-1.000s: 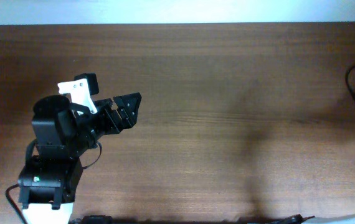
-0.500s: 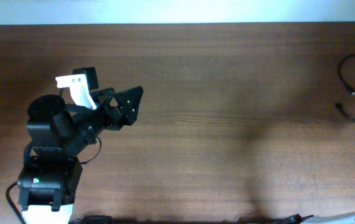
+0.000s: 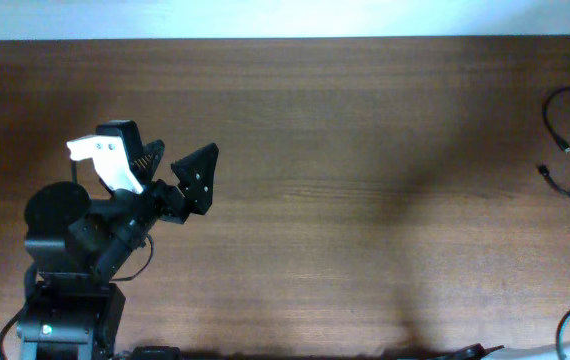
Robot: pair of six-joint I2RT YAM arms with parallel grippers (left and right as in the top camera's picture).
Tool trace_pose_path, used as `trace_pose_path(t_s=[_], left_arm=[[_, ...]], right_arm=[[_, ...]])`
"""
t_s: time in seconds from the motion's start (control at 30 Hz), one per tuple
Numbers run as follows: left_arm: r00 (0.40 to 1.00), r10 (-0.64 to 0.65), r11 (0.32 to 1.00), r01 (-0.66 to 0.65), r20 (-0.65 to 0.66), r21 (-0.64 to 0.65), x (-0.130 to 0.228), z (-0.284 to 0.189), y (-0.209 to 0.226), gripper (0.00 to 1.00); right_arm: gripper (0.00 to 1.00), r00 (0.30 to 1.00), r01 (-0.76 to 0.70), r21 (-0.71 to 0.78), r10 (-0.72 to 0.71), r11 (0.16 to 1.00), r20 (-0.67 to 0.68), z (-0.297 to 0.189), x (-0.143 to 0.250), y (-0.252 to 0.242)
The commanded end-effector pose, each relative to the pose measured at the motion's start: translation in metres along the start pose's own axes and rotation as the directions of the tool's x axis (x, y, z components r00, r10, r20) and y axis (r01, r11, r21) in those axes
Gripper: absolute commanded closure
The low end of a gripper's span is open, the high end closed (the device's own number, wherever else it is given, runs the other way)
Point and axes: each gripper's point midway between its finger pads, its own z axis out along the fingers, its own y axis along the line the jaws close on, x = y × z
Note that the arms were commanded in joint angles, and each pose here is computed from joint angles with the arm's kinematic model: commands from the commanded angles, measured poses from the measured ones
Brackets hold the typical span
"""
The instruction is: Untangle cables
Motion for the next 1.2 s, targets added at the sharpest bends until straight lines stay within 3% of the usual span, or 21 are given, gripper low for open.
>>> trace_pose_path(t_s=[0.0, 0.07, 0.17, 0.33, 0.43, 0.5, 0.63, 0.8, 0.97, 1.17], left_arm=[[1.0, 0.026, 1.0, -0.026, 0.018, -0.006, -0.005, -0.002, -0.001, 0.01], [1.0, 0.025, 1.0, -0.025, 0.018, -0.005, -0.005, -0.002, -0.001, 0.02], [1.0, 0.015, 1.0, -0.015, 0.02, -0.004, -0.006, -0.002, -0.001, 0.02], [1.0, 0.015, 1.0, -0.015, 0.02, -0.005, -0.005, -0.002, -0.001, 0.02], [1.0, 0.015, 1.0, -0.015, 0.019, -0.005, -0.005, -0.002, -0.001, 0.02], [1.0, 0.015, 1.0, -0.015, 0.019, -0.005, -0.005, -0.002, -0.001, 0.01], [1.0, 0.009, 1.0, -0.009, 0.005, -0.011, -0.003, 0.002, 0.002, 0.01], [1.0, 0.008, 0.999, -0.008, -0.005, -0.041, -0.001, 0.008, 0.01, 0.0], [1.0, 0.01, 0.997, -0.009, 0.009, -0.073, -0.004, 0.007, 0.015, 0.01], [0.997, 0.022, 0.976, -0.005, 0.073, -0.219, -0.016, 0.003, 0.04, 0.01]], right_arm=[[0.01, 0.965, -0.241, 0.122, 0.225, 0.963, 0.134, -0.004, -0.01, -0.044], [0.07, 0.907, -0.414, 0.208, 0.383, 0.886, 0.175, -0.009, 0.01, -0.078], [0.09, 0.883, -0.469, 0.301, 0.429, 0.83, 0.193, -0.012, 0.032, -0.102], [0.01, 0.963, -0.252, 0.416, 0.267, 0.874, 0.021, -0.015, 0.074, -0.117], [0.01, 0.952, -0.173, 0.624, 0.293, 0.762, -0.093, -0.042, 0.125, -0.146], [0.01, 0.926, -0.019, 0.716, 0.282, 0.698, -0.25, -0.058, 0.158, -0.156], [0.01, 0.896, 0.014, 0.689, 0.297, 0.724, -0.33, -0.048, 0.176, -0.141], [0.01, 0.897, 0.095, 0.59, 0.188, 0.802, -0.4, -0.018, 0.16, -0.079], [0.01, 0.907, 0.262, 0.455, -0.056, 0.851, -0.417, 0.017, 0.124, 0.035], [0.01, 0.818, 0.493, 0.226, -0.359, 0.84, -0.449, 0.038, 0.135, 0.19]])
